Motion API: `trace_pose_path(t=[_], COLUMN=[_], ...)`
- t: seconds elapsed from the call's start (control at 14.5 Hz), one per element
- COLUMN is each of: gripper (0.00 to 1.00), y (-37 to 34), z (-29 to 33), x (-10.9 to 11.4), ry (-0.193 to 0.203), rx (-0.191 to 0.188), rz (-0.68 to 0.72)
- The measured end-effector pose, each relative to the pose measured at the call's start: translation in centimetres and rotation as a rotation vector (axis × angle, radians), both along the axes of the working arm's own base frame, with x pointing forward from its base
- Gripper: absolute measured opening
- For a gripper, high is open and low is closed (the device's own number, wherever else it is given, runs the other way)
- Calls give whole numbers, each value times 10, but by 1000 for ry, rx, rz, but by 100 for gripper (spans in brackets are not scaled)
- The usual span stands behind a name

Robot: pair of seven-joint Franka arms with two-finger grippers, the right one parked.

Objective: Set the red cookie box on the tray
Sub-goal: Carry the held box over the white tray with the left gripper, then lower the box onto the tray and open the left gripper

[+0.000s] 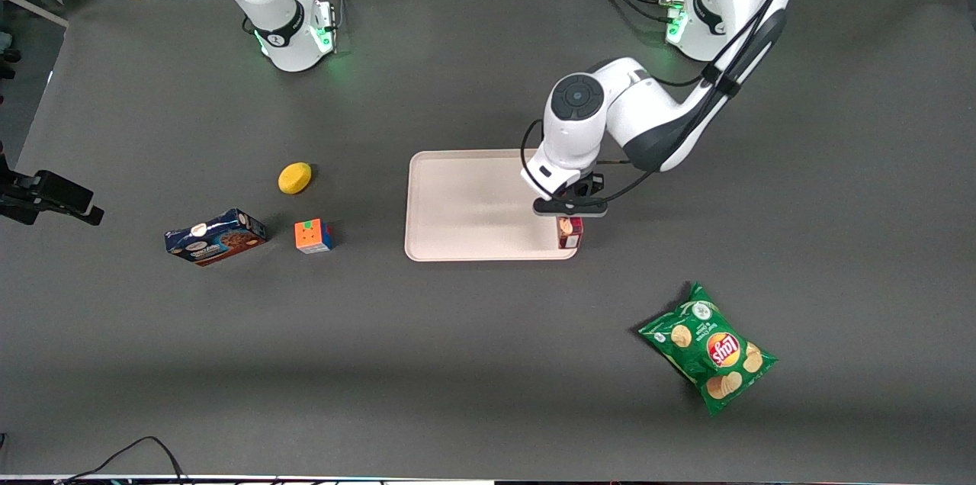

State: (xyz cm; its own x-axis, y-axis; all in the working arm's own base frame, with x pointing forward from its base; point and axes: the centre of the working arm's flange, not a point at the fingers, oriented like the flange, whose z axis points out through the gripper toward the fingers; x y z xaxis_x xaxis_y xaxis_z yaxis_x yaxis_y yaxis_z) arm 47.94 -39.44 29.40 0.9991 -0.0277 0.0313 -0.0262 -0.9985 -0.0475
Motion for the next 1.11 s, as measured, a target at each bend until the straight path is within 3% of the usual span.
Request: trace_pose_path(t=[0.35,0.83,1.11], gripper=[22,22,22], y=[-4,-22,-28], z=[-43,-71,-78], x=[5,-12,-19], ry=[9,31,15], rx=[24,34,48], rz=[33,54,15])
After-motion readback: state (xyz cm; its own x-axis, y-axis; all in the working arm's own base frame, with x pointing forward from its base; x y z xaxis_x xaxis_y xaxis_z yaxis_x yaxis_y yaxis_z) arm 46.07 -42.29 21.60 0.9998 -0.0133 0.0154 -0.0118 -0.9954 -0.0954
